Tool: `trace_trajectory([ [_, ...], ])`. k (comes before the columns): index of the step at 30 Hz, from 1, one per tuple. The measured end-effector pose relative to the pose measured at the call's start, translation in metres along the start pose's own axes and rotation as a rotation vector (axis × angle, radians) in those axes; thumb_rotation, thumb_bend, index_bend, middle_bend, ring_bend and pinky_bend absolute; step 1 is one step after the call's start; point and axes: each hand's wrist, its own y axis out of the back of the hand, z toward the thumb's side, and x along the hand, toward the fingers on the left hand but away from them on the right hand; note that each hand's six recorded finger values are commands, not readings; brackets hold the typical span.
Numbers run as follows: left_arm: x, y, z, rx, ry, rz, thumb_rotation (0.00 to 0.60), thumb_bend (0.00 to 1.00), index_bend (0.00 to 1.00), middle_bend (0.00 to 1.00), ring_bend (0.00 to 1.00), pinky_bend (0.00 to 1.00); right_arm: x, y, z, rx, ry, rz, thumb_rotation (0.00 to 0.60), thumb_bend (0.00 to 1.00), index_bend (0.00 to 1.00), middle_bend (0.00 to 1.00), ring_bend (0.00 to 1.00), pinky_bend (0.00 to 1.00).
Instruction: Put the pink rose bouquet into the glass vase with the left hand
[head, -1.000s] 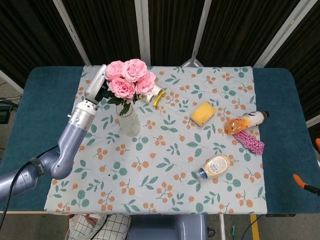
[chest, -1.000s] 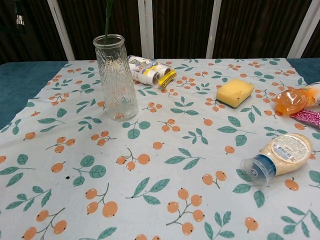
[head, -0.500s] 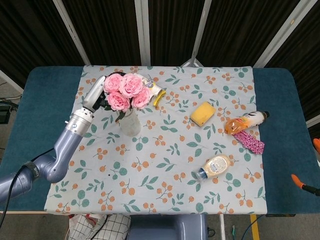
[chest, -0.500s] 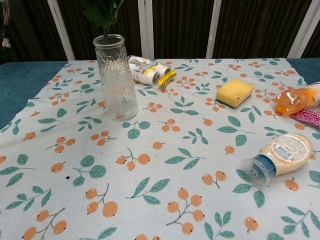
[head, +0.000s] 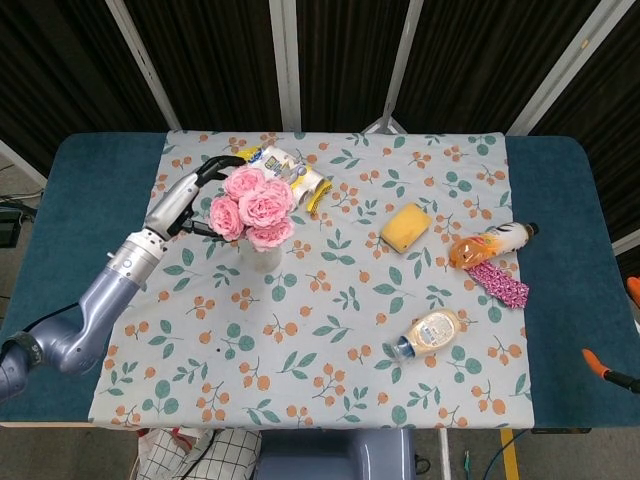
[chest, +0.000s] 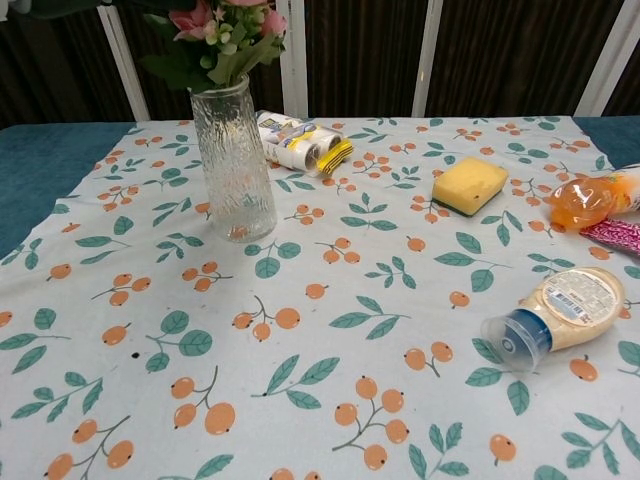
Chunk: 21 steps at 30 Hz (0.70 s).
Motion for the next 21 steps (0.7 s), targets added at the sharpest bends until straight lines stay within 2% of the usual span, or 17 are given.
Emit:
trace_trajectory([
  [7,-0.02,0.017,-0.019,0.179,0.097,-0.041,0.6,0.18,0.05,0.0,0.0,0.1,0.001,-0.001,0.004,-0.005,0.009,0.006,0.6,0.24,0.08,0.03,0.09,0.0],
  [13,-0.047,0.036,-0.027,0.324,0.175,-0.044,0.6,0.18,0.06,0.05,0.0,0.1,0.002,0.002,0.006,-0.012,0.013,-0.005,0.6,0.24,0.08,0.03,0.09,0.0],
  [17,-0.077,0.051,-0.038,0.408,0.238,-0.012,0.6,0.18,0.08,0.06,0.0,0.1,0.002,0.002,0.008,-0.017,0.021,-0.002,0.6,0.24,0.08,0.03,0.09,0.0],
  [21,-0.11,0.065,-0.046,0.463,0.29,0.059,0.6,0.19,0.11,0.07,0.0,0.09,0.003,0.0,0.011,-0.019,0.033,0.007,0.6,0.24,0.08,0.03,0.09,0.0],
])
